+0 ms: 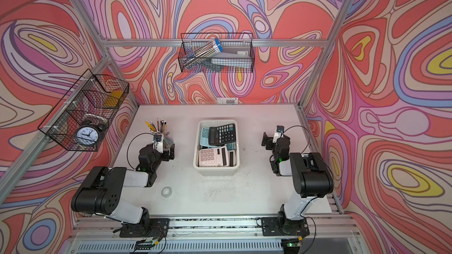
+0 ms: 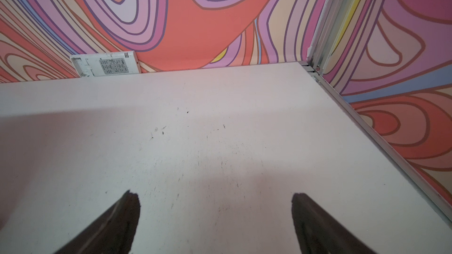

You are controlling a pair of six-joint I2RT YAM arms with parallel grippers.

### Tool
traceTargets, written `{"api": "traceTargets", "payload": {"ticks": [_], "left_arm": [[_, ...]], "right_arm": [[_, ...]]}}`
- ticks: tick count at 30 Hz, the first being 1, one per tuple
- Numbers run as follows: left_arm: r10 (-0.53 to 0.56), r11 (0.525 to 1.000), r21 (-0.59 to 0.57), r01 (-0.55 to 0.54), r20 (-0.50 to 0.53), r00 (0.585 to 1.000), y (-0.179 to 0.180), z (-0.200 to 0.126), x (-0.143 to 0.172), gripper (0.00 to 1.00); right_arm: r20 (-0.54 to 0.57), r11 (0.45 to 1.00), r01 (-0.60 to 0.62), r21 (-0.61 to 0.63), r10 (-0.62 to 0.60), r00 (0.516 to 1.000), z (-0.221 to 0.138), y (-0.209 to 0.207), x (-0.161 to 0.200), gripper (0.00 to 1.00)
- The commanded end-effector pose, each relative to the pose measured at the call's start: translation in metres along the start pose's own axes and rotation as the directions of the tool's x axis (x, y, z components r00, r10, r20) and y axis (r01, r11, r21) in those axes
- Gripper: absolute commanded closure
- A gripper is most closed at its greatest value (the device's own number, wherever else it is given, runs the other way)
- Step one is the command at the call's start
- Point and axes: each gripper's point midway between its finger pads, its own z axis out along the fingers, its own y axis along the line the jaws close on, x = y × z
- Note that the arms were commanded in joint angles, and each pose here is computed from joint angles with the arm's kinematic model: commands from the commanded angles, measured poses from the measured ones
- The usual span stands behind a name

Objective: Put the calculator in the storage box
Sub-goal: Reset both arms

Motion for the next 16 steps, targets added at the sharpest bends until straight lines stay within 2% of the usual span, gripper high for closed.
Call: {"api": "traceTargets", "payload": {"ticks": [1, 16], "left_arm": [[-0.031, 0.997, -0.064, 0.031, -0.012, 0.999, 0.0138, 0.0055, -0.0066, 0.01], [-0.038, 0.996, -0.078, 0.036, -0.017, 0.999, 0.0164, 0.006, -0.0058, 0.01]], "right_arm": [[-0.005, 1.0, -0.005, -0.011, 0.005, 1.0, -0.0019, 0.002, 0.0007, 0.02], [-0.006, 1.0, -0.001, -0.018, 0.001, 1.0, -0.0014, 0.004, 0.0003, 0.02]]}}
